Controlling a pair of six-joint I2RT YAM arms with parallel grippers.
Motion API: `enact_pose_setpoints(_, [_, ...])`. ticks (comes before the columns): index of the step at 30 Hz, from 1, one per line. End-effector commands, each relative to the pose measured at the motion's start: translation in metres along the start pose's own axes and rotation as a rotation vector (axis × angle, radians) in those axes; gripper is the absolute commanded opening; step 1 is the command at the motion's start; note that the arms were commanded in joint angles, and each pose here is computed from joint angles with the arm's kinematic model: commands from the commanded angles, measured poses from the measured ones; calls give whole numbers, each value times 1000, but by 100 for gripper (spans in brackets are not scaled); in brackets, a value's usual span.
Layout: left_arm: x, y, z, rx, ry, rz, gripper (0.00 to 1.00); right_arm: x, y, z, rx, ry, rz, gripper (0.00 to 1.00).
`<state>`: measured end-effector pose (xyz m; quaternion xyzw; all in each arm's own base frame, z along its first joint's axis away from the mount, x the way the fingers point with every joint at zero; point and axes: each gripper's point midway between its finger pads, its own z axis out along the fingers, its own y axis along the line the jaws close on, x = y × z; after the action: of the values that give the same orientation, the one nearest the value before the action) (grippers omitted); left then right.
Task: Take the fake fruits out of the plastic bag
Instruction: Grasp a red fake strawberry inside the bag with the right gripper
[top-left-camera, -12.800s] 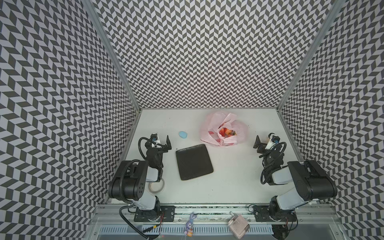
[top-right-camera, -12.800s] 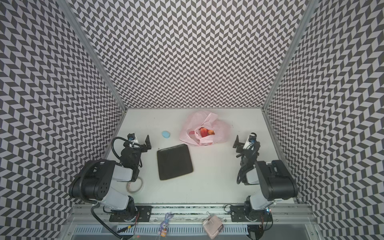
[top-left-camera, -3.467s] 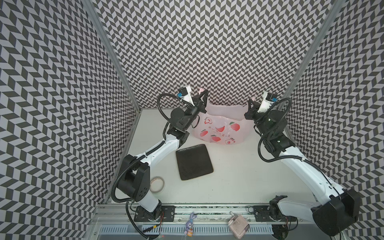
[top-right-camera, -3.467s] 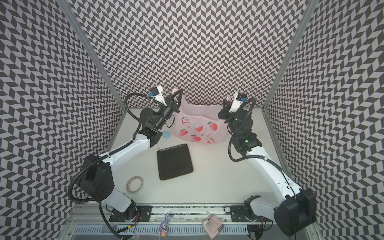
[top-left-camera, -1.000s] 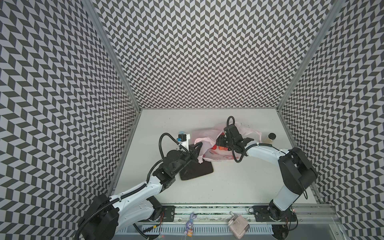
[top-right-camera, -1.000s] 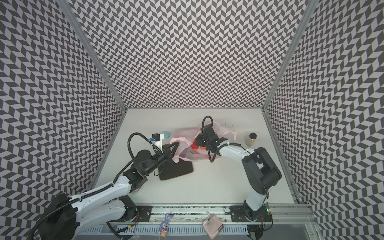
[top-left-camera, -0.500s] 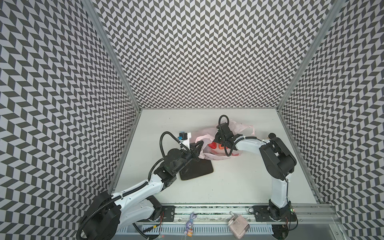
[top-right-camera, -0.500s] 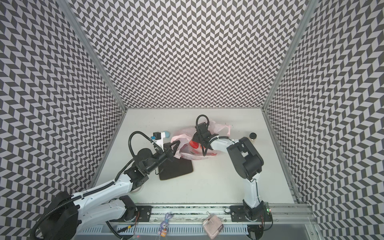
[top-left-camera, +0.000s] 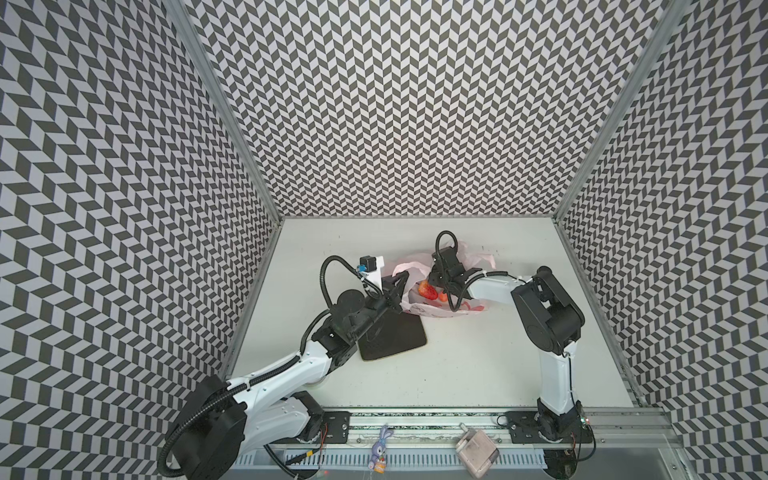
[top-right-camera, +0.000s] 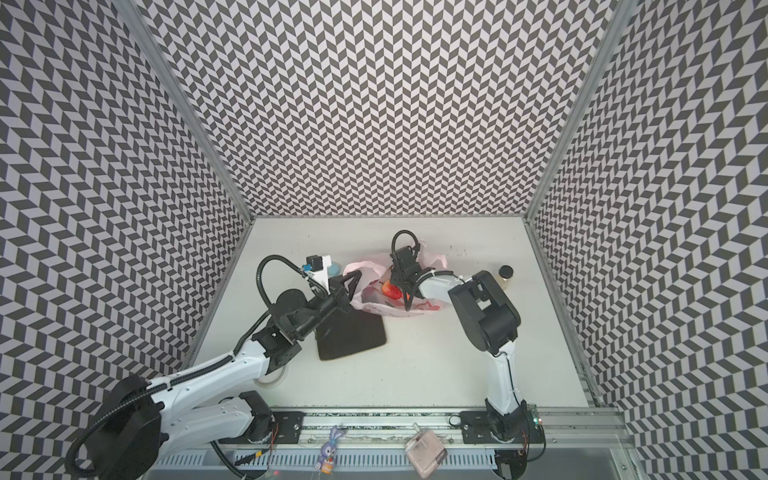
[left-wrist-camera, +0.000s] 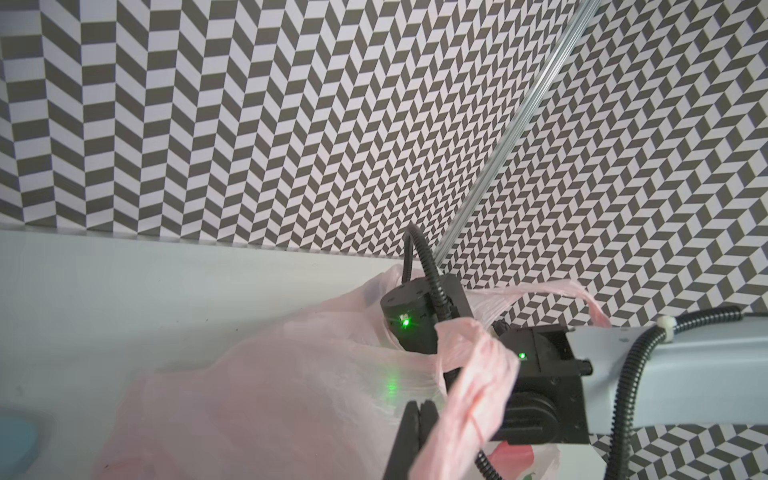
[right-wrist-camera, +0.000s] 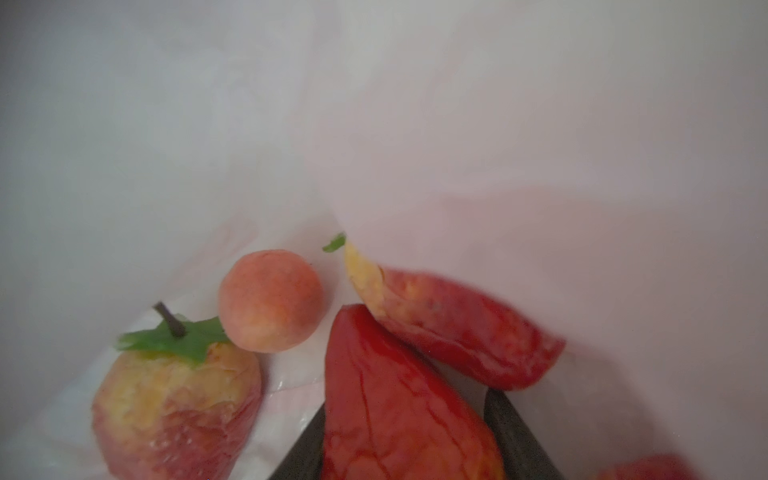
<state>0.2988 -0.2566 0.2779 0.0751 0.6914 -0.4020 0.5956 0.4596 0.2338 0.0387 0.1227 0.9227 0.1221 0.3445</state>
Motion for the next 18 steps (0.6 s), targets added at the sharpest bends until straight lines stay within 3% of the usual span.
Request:
enact_pose_setpoints(1, [-33,-23,19,76,-94,33,0,-31,-21,-16,27,-82,38,39])
enact_pose_setpoints(10, [-40,-70,73,266,-96,62,0,-53,-95,-51,88,-132,126,38])
enact_pose_setpoints(13, [-33,-56,83,217,-78,60,0,-58,-87,-66,29,-138,105,38])
enact_pose_setpoints(18, [-16,-2,100,107,14,-34,0,-59,-61,-92,-110,-108,73,37])
